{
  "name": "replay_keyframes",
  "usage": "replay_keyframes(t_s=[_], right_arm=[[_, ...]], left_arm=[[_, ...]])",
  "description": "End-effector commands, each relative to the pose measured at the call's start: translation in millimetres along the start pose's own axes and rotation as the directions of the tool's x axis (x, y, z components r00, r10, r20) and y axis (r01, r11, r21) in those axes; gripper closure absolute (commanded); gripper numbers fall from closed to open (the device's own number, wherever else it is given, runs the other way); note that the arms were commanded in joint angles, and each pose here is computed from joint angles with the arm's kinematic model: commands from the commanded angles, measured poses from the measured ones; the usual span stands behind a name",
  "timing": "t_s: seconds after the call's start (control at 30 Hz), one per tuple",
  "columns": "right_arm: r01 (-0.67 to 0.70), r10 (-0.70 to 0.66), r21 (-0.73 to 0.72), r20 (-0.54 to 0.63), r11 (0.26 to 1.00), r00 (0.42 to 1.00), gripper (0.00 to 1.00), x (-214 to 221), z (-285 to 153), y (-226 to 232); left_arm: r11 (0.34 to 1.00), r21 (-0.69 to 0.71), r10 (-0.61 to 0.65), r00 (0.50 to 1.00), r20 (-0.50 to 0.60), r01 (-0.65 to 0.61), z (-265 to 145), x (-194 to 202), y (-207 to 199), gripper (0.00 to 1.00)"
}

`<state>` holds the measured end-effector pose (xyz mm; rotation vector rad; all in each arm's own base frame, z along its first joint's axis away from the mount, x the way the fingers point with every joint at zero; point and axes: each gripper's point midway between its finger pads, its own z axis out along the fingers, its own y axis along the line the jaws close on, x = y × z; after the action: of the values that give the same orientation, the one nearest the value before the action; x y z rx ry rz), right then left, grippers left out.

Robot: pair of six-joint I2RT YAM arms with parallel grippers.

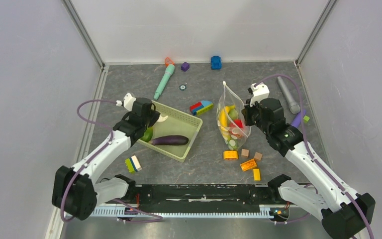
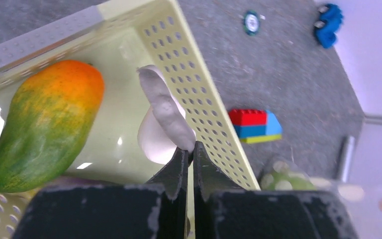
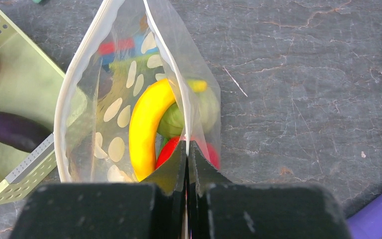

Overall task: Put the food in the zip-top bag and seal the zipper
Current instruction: Pick up the fake vegetable from the bin, then place the fake vegetable in the zipper food storage bag.

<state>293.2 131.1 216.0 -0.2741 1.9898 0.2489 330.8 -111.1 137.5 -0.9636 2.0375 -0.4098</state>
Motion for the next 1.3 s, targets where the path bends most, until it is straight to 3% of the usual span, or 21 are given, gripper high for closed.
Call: replay_keyframes(t_s=[0.0, 0.1, 0.17, 0.27, 0.37, 0.5, 0.7, 0.83, 1.27], right_arm=[[-0.012, 0.013, -0.02, 0.034, 1.0, 0.999, 0.97, -8.7, -3.6, 3.7], [-0.016, 0.018, -0.03, 0.036, 0.999, 0.999, 0.97, -8.7, -4.2, 5.6], [-0.017, 0.018, -0.033, 0.036, 0.999, 0.999, 0.97, -8.9, -4.4, 6.1], [-0.02, 0.021, -0.042, 0.035, 0.999, 0.999, 0.97, -8.7, -4.5, 7.7], [-0.019, 0.022, -0.058, 0.039, 0.998, 0.999, 0.97, -9.7, -5.3, 10.6], [-0.022, 0.025, -0.072, 0.042, 0.997, 0.999, 0.97, -10.8, -5.9, 13.1], [-0.024, 0.029, -0.087, 0.055, 0.996, 0.998, 0.97, -13.9, -9.2, 15.4], [-0.025, 0.03, -0.087, 0.062, 0.996, 0.998, 0.97, -15.6, -10.8, 15.1], [-0.028, 0.033, -0.055, 0.104, 0.998, 0.994, 0.97, -22.6, -20.1, 7.8]], left_arm=[[0.963, 0.246, 0.109, 0.994, 0.018, -0.11, -32.1, -10.3, -42.0, 0.98], [0.897, 0.418, 0.156, 0.988, 0.01, -0.146, -53.0, -7.4, -71.1, 0.98], [0.819, 0.55, 0.207, 0.978, -0.016, -0.164, -70.6, 0.4, -95.7, 0.98], [0.624, 0.77, 0.309, 0.947, -0.084, -0.135, -109.7, 21.9, -136.8, 0.98], [0.445, 0.894, 0.354, 0.928, -0.115, -0.059, -146.5, 34.7, -166.1, 0.98], [0.334, 0.94, 0.382, 0.921, -0.074, -0.063, -177.5, 40.1, -195.6, 0.98], [0.26, 0.959, 0.409, 0.913, -0.005, -0.111, -204.4, 49.8, -233.6, 0.98], [0.207, 0.969, 0.456, 0.89, 0.025, -0.134, -218.7, 77.4, -253.9, 0.98], [0.343, 0.831, 0.592, 0.788, 0.17, -0.438, -177.1, 145.1, -269.2, 0.98]])
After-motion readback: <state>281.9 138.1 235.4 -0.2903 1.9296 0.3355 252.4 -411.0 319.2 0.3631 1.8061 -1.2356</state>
